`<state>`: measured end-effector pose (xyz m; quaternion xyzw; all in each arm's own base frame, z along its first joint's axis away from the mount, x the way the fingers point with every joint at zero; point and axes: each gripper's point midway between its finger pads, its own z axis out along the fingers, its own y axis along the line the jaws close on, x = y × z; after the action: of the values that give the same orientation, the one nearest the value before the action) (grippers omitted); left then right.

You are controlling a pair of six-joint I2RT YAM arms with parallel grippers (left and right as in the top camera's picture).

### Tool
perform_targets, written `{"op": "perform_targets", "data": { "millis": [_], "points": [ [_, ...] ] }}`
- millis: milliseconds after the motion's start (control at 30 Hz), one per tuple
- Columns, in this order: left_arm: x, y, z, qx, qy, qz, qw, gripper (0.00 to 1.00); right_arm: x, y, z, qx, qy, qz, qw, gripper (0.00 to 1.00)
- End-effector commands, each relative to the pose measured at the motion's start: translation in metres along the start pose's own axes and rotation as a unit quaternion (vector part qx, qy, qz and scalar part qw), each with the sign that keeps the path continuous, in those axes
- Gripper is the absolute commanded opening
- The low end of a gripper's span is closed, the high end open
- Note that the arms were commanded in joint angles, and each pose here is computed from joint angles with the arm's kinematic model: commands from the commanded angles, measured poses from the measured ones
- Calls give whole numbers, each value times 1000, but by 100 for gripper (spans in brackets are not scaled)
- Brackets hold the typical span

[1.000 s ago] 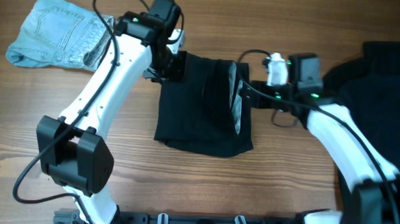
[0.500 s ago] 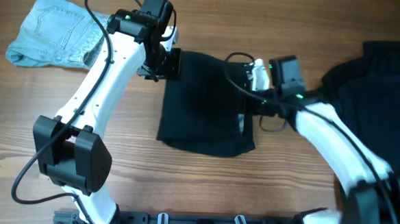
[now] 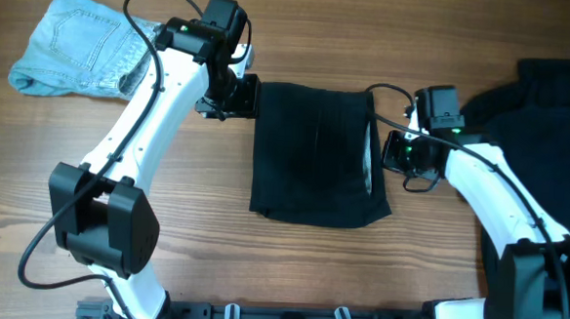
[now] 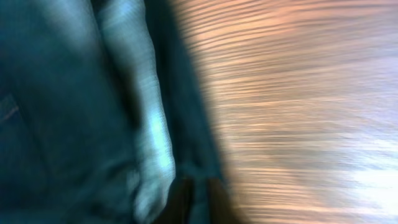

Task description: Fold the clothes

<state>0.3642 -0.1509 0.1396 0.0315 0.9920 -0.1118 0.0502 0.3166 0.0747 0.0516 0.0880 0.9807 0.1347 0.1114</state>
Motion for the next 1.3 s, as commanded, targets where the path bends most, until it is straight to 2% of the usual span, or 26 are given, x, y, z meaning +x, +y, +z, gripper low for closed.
{"op": "perform_targets", "data": {
  "millis": [0, 33, 67, 133, 233, 300, 367, 467, 567, 667, 700, 733, 767, 800, 900, 967, 1067, 1167, 1267],
  "points": [
    [4, -3, 5, 12, 12, 5, 1000, 54, 23, 82, -31, -240, 24, -164, 957, 33],
    [4, -6, 5, 17, 12, 6, 1000, 51, 29, 86, -31, -245, 34, -167, 954, 36],
    [4, -8, 5, 18, 12, 9, 1000, 46, 36, 82, -22, -216, 45, -174, 960, 36],
    [6, -17, 7, 20, 11, 21, 1000, 34, 49, 54, 8, -104, 72, -153, 980, 25],
    [19, -26, 21, 19, 28, 36, 999, 35, 80, -5, 47, 35, 131, -45, 990, 17],
    [29, -24, 32, 15, 44, 37, 998, 36, 98, -31, 63, 76, 167, 20, 983, 17],
    [46, -24, 46, 21, 72, 32, 997, 32, 109, -32, 69, 63, 199, 43, 977, 16],
    [82, -35, 69, 73, 129, 23, 989, 24, 110, -27, 67, 46, 203, 34, 977, 16],
    [116, -28, 106, 68, 157, 31, 985, 21, 110, -26, 66, 39, 204, 21, 978, 17],
    [143, -5, 136, 38, 171, -12, 985, 16, 94, -13, 54, 15, 184, -24, 983, 17],
    [139, 18, 143, -13, 150, -43, 988, 14, 86, 0, 44, -15, 168, -47, 985, 18],
    [120, 44, 144, -67, 105, -82, 989, 17, 71, 23, 20, -67, 125, -78, 987, 18],
    [110, 50, 144, -71, 89, -92, 989, 17, 65, 32, 8, -86, 105, -90, 987, 19],
    [81, 62, 137, -61, 51, -119, 990, 16, 52, 51, -21, -125, 50, -112, 985, 22],
    [21, 74, 101, -23, -9, -148, 989, 16, 32, 70, -62, -154, -43, -144, 977, 28],
    [-5, 60, 54, 55, -5, -169, 984, 26, 27, 75, -77, -163, -76, -155, 971, 33],
    [15, 27, 30, 129, 54, -139, 980, 24, 25, 71, -73, -151, -72, -147, 975, 35],
    [45, 2, 33, 125, 106, -83, 983, 22, 13, 44, -64, -74, -86, -70, 991, 36],
    [70, -32, 43, 94, 134, -22, 986, 24, -3, 35, -69, -83, -106, 4, 991, 36]
  ]
}}
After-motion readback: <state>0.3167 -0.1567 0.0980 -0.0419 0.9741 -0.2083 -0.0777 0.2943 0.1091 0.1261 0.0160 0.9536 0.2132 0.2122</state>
